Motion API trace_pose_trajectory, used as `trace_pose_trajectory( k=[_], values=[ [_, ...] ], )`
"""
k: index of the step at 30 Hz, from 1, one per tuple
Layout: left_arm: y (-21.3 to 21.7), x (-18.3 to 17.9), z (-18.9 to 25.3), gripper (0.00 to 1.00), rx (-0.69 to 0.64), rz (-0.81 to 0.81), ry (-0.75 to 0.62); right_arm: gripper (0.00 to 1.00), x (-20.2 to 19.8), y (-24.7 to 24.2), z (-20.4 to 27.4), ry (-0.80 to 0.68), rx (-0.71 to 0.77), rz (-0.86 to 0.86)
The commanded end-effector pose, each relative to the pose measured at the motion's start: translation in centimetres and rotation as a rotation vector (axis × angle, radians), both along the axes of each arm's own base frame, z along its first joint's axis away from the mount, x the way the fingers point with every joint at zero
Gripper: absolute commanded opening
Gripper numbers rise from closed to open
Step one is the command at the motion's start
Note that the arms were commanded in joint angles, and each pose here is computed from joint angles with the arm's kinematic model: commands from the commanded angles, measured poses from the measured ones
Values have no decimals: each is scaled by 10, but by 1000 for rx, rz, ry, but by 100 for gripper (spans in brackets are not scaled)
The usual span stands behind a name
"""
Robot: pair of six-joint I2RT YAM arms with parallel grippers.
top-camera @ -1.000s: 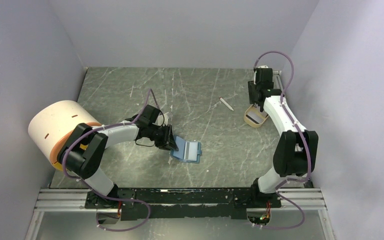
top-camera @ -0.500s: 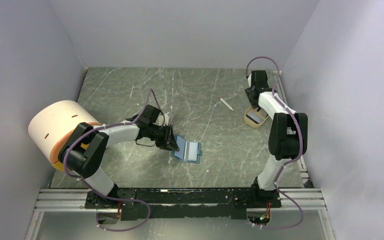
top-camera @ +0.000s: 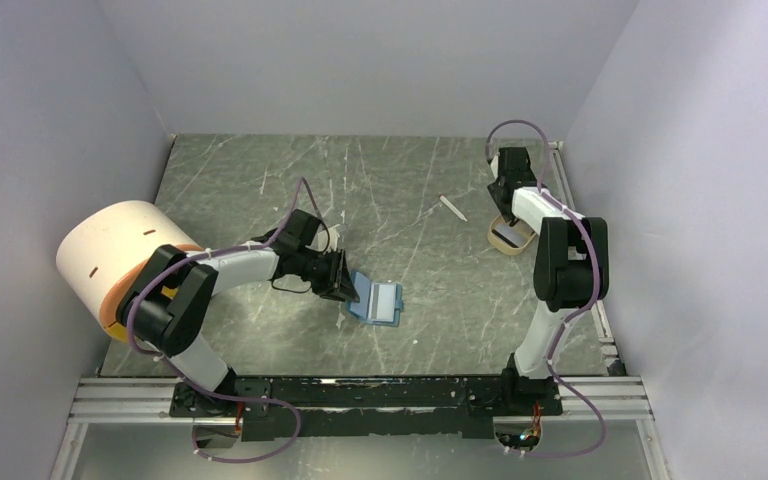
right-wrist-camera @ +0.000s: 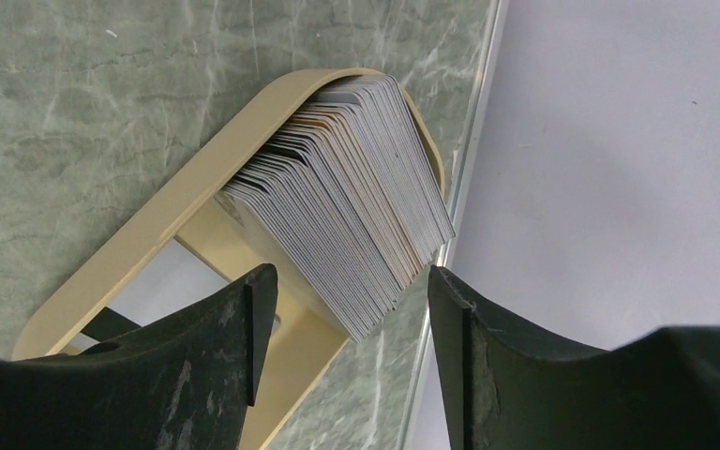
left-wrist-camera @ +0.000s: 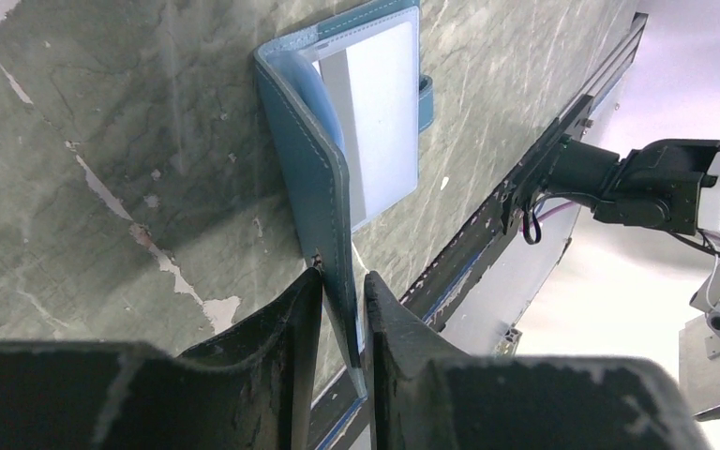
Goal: Put the credit cards into the card holder
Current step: Pick up the credit card from the storage box.
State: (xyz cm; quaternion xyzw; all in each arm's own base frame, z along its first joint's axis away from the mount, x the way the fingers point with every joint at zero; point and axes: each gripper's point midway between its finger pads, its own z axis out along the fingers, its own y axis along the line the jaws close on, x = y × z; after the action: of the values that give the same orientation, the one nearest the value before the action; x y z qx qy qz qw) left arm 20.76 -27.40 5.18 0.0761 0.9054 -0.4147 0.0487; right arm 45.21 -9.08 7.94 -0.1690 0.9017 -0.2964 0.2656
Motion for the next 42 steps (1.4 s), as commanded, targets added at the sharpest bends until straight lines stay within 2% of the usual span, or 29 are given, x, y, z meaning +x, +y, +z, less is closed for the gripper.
trace_pose_trajectory(
  k=[1, 9, 15, 25, 29, 42],
  values=[
    [-6, -1, 5, 29, -39, -24, -12, 64, 3, -5, 0, -10, -29, 6],
    [-5, -3, 4, 28, -36, -27, -15, 64, 2, -15, -10, 36, -91, -36],
    [-4, -4, 3, 28, -37, -25, -13, 62, 3, -17, 0, 9, -104, -54],
    [-5, -3, 3, 28, -38, -25, -11, 48, 7, -15, 20, -36, -92, -55],
    [-5, -4, 2, 28, -38, -25, -11, 46, 9, -14, 27, -53, -85, -53],
    [-6, -3, 2, 28, -38, -24, -9, 31, 11, -5, 27, -53, -42, -34]
  ],
)
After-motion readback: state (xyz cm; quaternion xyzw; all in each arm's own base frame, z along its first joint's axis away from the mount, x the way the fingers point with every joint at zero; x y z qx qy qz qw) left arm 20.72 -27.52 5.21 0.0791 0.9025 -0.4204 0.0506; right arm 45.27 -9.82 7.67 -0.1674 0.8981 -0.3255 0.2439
